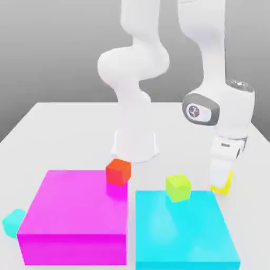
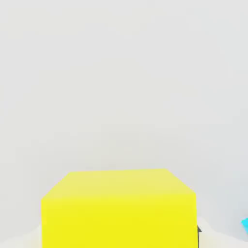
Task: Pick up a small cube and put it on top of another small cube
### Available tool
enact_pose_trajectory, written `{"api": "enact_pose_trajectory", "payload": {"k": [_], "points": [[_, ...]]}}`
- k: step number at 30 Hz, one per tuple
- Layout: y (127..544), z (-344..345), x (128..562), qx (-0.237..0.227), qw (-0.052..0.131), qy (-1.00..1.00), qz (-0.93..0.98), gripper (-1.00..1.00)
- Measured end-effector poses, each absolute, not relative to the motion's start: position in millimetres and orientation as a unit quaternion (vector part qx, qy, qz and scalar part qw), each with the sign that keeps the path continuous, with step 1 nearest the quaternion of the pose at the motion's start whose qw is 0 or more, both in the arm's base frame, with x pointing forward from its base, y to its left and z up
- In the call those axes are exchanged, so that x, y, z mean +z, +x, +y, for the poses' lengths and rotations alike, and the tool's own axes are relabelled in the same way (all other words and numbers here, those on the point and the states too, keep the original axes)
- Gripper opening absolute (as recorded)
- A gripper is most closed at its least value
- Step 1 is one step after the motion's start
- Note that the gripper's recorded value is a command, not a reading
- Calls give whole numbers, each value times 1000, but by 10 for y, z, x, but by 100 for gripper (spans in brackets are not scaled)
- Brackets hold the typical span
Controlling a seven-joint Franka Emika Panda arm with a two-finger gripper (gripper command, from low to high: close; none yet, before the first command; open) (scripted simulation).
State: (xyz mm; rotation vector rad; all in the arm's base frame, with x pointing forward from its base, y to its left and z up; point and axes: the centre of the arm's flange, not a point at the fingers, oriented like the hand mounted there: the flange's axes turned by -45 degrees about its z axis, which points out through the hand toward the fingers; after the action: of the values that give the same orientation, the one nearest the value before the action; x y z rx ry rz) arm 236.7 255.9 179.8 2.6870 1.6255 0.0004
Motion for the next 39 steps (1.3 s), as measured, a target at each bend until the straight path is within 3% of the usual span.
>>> {"api": "enact_pose_trajectory", "payload": {"k": [4,10,14,18,23,28,30,36,39], "points": [[2475,2629,2007,-5,6,868,496,-100],[3212,2218,2124,-11,13,940,341,-100],[3999,1192,2223,-17,21,991,133,-100],[4425,393,2334,-22,32,999,-27,-100],[4679,-649,2472,-28,48,977,-206,-100],[4660,-1788,2623,-34,67,922,-380,-100],[4524,-2140,2626,-32,58,901,-429,-100],[3920,-2842,2479,-4,5,847,-532,-100],[3848,-2922,2146,0,0,839,-544,-100]]}}
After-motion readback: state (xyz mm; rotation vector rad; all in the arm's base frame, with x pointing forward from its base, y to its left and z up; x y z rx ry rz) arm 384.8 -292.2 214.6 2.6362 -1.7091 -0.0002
